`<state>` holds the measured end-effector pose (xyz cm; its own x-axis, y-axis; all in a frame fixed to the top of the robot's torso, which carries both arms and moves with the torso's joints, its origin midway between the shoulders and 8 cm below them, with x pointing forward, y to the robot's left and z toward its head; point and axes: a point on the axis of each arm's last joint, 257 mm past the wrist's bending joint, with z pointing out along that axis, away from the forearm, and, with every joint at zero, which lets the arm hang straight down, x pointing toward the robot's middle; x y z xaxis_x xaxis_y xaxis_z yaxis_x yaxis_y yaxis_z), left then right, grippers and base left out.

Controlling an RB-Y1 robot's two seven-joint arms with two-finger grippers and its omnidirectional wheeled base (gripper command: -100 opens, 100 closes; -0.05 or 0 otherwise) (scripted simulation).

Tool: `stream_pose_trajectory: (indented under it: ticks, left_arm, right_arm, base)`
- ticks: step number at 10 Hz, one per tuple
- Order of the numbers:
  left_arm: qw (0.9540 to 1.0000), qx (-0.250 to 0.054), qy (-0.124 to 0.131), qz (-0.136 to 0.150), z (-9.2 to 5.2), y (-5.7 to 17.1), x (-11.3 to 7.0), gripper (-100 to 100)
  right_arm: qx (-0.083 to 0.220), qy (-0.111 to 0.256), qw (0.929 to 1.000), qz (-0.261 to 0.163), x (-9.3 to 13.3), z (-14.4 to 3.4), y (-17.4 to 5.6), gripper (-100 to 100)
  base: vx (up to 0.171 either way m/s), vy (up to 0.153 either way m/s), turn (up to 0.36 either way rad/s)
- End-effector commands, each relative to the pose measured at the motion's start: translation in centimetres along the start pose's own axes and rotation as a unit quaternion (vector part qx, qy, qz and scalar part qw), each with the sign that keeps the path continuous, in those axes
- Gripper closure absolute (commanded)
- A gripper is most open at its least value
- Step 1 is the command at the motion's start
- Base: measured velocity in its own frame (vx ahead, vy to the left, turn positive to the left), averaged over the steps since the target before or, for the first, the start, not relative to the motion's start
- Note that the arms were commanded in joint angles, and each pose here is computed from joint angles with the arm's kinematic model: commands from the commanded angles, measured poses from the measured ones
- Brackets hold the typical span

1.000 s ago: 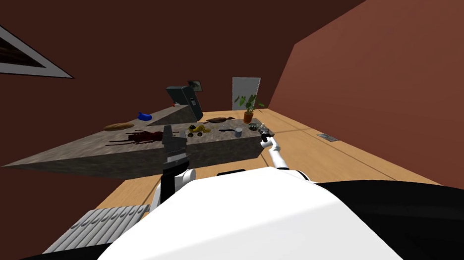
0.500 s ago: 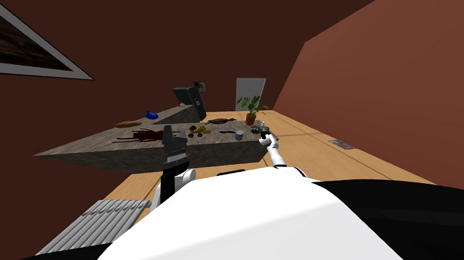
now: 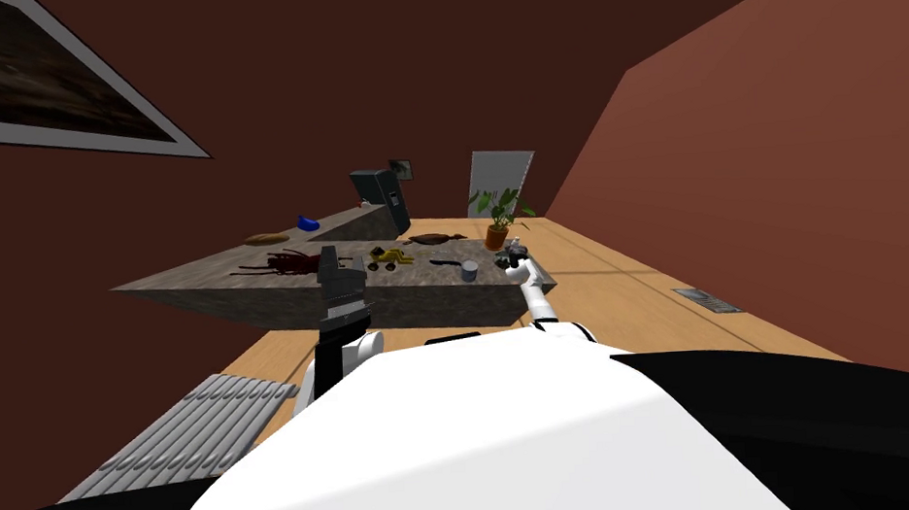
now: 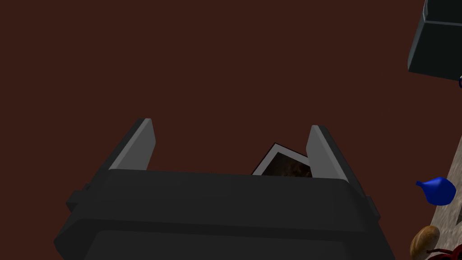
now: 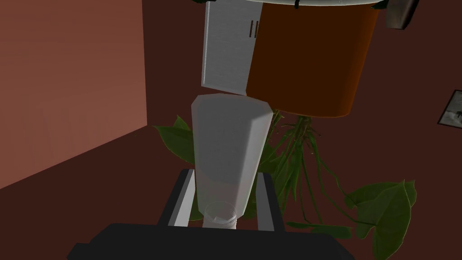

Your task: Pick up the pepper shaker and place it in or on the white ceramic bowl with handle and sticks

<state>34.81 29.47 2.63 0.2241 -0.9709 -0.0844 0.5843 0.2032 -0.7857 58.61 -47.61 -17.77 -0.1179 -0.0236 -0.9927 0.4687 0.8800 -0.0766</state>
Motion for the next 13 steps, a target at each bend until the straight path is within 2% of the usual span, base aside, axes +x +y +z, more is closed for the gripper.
stream_pose_trajectory:
  ticks: [1, 2, 3, 7, 8, 9, 13]
  left_arm:
    - [1.0, 0.0, 0.0, 0.0, 0.0, 0.0, 0.0, 0]
    - [1.0, 0.0, 0.0, 0.0, 0.0, 0.0, 0.0, 0]
    - [1.0, 0.0, 0.0, 0.0, 0.0, 0.0, 0.0, 0]
    - [1.0, 0.0, 0.0, 0.0, 0.0, 0.0, 0.0, 0]
    - [1.0, 0.0, 0.0, 0.0, 0.0, 0.0, 0.0, 0]
    - [1.0, 0.0, 0.0, 0.0, 0.0, 0.0, 0.0, 0]
    - [1.0, 0.0, 0.0, 0.0, 0.0, 0.0, 0.0, 0]
  right_arm:
    - [0.008, 0.005, 1.0, 0.001, -0.3, 0.1, 0.0, 100]
    - [0.005, 0.003, 1.0, 0.001, -0.1, 0.1, 0.0, 100]
    - [0.005, 0.003, 1.0, 0.001, -0.2, 0.1, 0.0, -100]
    - [0.005, 0.003, 1.0, 0.001, -0.2, 0.1, 0.0, -100]
    - [0.005, 0.003, 1.0, 0.001, -0.2, 0.1, 0.0, 0]
    - [0.011, 0.002, 0.9999, 0.001, -1.5, 0.5, 0.3, -100]
    - [0.021, 0.001, 0.9998, 0.002, -3.9, 1.1, 0.7, -100]
  base:
    - [0.08, -0.068, 0.119]
    - [0.04, -0.036, 0.039]
    - [0.009, -0.006, -0.002]
    - [0.0, 0.0, 0.0]
    - [0.0, 0.0, 0.0]
    - [-0.042, -0.02, 0.069]
    - [-0.055, -0.044, 0.061]
